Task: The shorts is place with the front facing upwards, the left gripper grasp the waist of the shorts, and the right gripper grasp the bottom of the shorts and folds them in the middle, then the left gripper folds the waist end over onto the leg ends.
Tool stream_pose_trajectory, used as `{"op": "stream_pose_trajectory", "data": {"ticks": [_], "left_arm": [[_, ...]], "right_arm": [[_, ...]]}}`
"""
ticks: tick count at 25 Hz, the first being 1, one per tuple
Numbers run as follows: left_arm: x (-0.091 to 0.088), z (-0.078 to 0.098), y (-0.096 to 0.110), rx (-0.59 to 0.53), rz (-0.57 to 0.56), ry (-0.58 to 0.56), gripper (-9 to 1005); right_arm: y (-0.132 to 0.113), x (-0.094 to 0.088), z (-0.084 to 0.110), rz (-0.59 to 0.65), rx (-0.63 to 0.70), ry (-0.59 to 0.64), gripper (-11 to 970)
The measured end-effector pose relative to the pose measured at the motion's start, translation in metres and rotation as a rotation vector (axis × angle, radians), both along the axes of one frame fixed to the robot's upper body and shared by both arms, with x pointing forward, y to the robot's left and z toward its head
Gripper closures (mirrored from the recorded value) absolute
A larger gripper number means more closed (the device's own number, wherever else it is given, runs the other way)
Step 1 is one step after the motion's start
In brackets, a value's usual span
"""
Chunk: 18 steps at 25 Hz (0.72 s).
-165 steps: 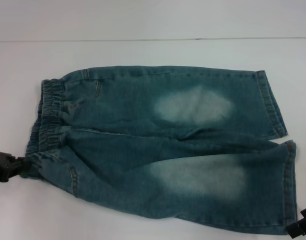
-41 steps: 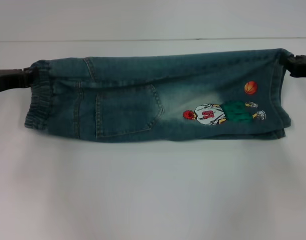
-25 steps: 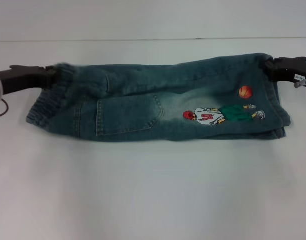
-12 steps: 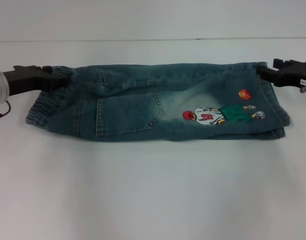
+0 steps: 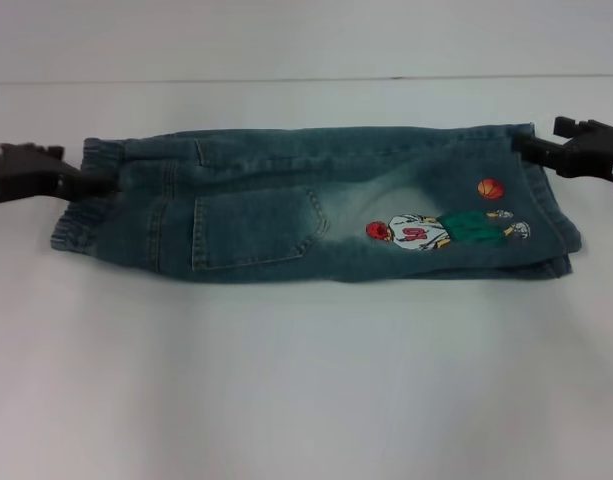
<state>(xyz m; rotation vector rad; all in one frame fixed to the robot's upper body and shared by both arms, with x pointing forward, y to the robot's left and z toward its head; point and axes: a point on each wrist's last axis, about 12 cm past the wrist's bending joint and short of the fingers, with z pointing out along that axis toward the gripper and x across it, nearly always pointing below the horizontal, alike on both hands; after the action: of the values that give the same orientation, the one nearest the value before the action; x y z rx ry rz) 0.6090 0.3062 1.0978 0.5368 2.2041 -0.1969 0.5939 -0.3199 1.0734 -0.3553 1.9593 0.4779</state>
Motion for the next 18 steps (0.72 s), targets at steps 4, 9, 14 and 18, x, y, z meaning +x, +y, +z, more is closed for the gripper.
{"op": "stream_pose_trajectory", "data": {"ticks": [4,9,14,18], "left_arm": [[-0.011,0.006,0.016,-0.058,0.047,-0.044,185],[-0.036,0.007,0.036,-0.18,0.065,-0.077,191],[-0.071,-0.002,0.056,-0.289,0.047,-0.084,196],[-0.097,-0.011,0.072,-0.363,0.027,-0.076,195]], "right_arm": [[-0.003,-0.005,0.004,0.016,0.025,-0.037,201],[-0.003,-0.015,0.006,0.053,0.054,-0.118,211],[0.0,-0.026,0.003,0.088,0.073,-0.193,208],[0.007,-0.038,-0.003,0.14,0.085,-0.253,208]]}}
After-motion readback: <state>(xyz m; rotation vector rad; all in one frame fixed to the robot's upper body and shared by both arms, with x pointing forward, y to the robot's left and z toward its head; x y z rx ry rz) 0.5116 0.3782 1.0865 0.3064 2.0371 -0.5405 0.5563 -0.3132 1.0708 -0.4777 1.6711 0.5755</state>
